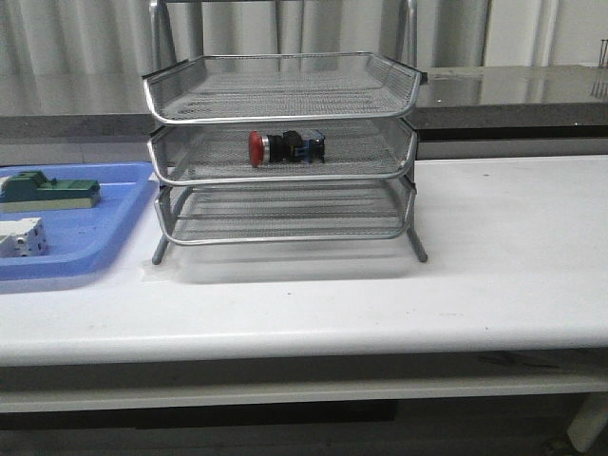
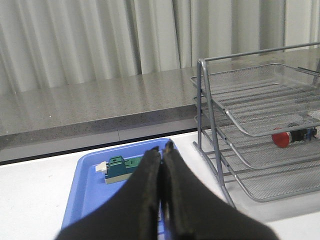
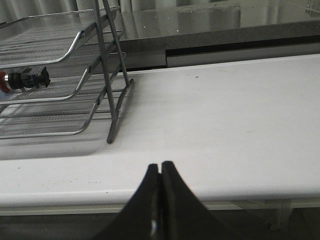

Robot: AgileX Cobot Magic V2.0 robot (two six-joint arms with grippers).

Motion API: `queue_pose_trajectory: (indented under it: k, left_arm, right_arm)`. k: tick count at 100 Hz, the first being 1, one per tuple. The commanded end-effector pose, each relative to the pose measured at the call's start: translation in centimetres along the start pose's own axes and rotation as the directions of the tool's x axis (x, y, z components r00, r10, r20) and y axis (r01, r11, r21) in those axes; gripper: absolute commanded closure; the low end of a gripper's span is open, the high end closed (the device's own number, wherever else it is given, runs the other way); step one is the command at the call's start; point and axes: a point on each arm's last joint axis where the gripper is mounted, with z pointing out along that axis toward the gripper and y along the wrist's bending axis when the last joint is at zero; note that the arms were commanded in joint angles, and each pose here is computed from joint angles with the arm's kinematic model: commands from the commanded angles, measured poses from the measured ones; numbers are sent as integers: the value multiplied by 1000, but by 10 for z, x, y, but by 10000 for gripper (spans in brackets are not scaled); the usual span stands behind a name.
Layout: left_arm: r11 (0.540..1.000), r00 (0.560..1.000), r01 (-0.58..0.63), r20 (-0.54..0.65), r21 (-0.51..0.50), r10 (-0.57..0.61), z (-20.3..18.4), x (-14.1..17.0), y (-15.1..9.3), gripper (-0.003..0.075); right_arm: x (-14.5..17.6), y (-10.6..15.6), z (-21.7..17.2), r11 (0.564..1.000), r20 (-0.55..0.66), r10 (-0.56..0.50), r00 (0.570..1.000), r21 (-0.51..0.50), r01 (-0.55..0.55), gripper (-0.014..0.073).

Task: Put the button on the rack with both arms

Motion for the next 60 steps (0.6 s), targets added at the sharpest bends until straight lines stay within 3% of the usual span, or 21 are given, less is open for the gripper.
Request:
queue_pose_trajectory:
  k: [1,60]
  left_arm:
    - [999,995,25,92,-23,-22,0,-15,3,741]
    - [999,996,25,82,-23,-23,1,-12,3,741]
  right_arm:
    - [-15,2,-3,1000,125,-9,992,-15,11,652]
    - [-15,2,-3,1000,125,-9,992,-15,11,652]
